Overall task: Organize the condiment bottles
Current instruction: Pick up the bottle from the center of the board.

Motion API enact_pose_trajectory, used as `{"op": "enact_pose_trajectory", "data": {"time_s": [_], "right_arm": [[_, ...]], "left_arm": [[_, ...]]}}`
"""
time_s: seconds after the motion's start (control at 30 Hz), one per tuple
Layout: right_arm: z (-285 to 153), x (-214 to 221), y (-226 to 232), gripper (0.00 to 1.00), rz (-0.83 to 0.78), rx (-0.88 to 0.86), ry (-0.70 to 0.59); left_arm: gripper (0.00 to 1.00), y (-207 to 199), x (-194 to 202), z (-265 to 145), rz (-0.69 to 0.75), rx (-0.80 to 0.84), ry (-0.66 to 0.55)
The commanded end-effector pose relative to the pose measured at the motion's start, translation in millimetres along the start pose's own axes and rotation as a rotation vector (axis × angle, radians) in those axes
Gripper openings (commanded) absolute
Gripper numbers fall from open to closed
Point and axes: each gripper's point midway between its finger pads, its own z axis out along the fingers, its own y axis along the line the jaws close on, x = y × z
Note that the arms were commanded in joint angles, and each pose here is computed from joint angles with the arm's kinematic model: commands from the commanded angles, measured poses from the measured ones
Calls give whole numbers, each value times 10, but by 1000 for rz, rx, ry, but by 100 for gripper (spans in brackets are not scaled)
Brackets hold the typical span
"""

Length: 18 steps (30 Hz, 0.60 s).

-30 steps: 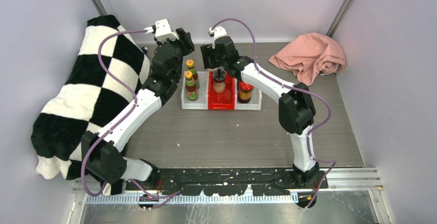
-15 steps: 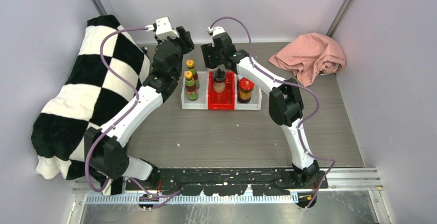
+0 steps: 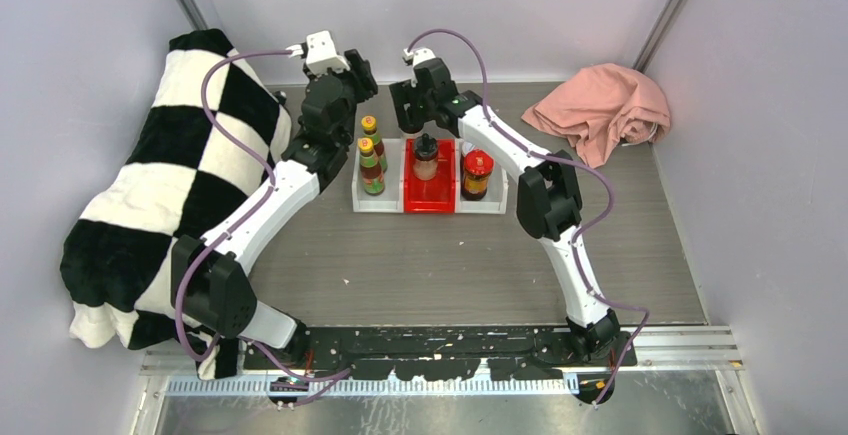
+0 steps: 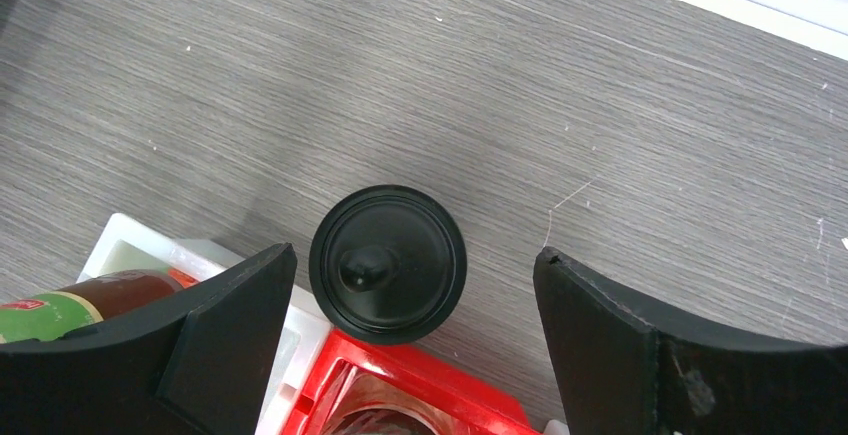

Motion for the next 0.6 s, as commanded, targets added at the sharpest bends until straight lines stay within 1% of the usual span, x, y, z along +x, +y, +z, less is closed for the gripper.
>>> {"op": "enact_pose_trajectory", "data": {"time_s": [0.0,0.43,0.5,0.57], "right_arm": [[-40,-174,97,95,0,-39,-35],[78,11,183,95,-3,-60,3],[99,25,185,93,-2,-61,5],[108,26,197,88,-3,-63,4]], "left_arm": [[54,-87,-364,58,-59,26,-97],[54,-30,-320,109,-66,20,-91],[54,-21,-301,118,-65,19,-88],[54,-11,-294,124,-66,18,-87]]}}
